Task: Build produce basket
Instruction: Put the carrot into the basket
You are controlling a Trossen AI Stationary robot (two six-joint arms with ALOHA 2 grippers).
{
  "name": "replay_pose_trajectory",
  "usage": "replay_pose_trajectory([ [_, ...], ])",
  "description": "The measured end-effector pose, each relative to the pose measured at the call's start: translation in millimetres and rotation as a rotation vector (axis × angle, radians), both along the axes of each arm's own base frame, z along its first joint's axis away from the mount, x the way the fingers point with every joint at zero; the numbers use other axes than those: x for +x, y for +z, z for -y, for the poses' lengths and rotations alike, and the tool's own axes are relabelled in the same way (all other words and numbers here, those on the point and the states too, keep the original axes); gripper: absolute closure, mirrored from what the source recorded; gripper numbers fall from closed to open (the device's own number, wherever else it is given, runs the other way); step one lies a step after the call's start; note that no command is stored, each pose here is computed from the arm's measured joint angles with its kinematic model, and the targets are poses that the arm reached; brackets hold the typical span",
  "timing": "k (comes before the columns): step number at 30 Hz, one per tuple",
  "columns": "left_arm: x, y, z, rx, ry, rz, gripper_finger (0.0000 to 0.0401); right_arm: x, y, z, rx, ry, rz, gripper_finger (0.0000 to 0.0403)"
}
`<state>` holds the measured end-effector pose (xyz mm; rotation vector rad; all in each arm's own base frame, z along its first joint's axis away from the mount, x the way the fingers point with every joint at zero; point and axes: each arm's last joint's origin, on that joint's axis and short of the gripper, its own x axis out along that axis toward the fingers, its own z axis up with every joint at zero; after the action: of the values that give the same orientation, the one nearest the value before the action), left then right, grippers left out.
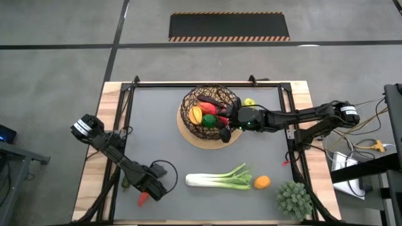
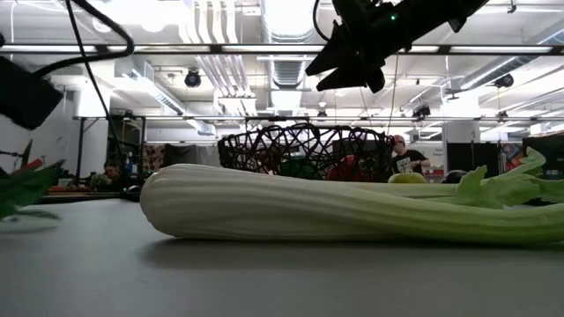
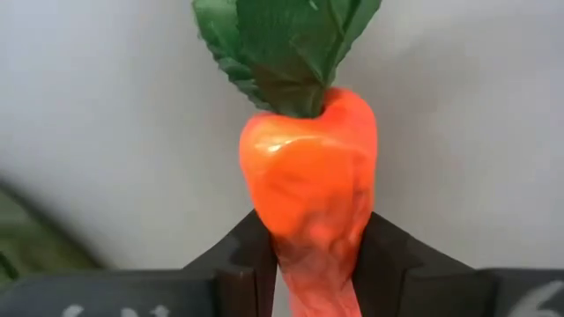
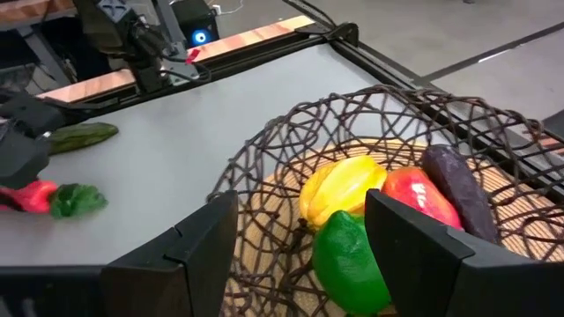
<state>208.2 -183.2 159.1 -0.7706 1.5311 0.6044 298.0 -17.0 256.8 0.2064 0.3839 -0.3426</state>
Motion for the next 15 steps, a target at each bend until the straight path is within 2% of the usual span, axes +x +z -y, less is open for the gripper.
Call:
replay_pose_trajectory([
  [4, 4, 9, -3, 0.081, -0.074, 0.162, 0.0312, 0, 0, -9, -0.012, 0.036, -0.003, 0.0172],
  [7, 7, 15, -7, 0.207, -0.152, 0.302, 0.03, 1, 1, -18, -0.041, 0.079, 0.0, 0.0172],
  [15, 6, 29, -22, 0.532, -0.314, 0.495, 0.0305, 3, 0, -43, -0.125, 0.194, 0.069, 0.0172],
])
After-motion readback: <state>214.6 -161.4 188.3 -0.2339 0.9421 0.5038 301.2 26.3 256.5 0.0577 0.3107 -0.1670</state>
